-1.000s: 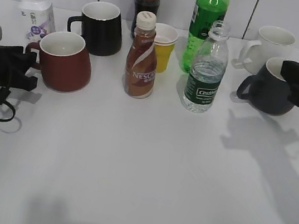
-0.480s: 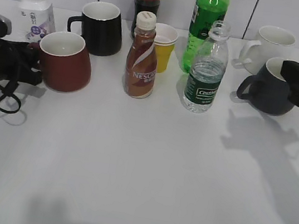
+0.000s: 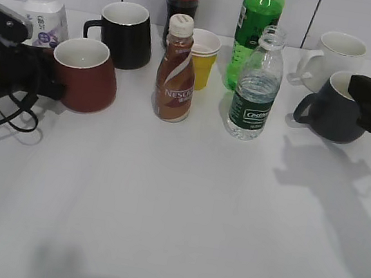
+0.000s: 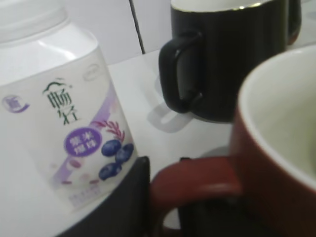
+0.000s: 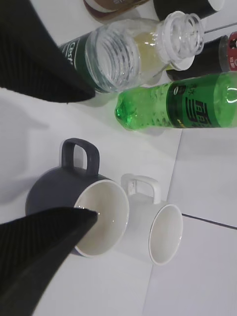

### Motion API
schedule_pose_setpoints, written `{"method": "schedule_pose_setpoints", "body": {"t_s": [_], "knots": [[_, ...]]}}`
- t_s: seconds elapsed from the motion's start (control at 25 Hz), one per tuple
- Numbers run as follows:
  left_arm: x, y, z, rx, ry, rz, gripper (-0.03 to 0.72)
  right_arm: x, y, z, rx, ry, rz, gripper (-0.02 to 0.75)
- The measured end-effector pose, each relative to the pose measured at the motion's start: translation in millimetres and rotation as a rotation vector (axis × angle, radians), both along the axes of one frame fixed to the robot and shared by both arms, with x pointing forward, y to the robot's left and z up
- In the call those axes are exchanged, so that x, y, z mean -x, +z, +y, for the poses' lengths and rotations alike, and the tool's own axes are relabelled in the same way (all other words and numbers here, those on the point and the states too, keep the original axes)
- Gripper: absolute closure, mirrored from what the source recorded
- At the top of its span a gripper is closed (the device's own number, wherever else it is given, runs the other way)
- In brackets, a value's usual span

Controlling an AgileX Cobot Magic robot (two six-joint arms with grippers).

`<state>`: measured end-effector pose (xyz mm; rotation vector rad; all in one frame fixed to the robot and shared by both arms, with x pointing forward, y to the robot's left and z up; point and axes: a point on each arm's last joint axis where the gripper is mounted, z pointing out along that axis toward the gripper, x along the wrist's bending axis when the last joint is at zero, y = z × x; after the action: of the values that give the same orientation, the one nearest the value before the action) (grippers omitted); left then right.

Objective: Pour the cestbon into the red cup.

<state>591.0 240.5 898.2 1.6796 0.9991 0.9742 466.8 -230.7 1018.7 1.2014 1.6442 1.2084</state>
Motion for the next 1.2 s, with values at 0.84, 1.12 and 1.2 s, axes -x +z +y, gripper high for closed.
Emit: {"method": "schedule_pose_setpoints", "body": {"t_s": [0.84, 1.12, 1.2], "knots": [[33.4, 47.6, 3.6, -0.040, -0.017, -0.064, 0.643, -4.3, -18.9, 29.0, -0.020, 0.299, 0.000, 0.188], [65.4, 67.3, 5.2, -0.006, -0.004, -0.090, 0.643, -20.7, -59.3, 43.1, -0.104, 0.367, 0.075, 0.126], [70.5, 72.1, 1.0, 0.017, -0.012, -0.076, 0.643, -26.4, -68.9, 46.5, -0.122, 0.381, 0.086, 0.126]]}}
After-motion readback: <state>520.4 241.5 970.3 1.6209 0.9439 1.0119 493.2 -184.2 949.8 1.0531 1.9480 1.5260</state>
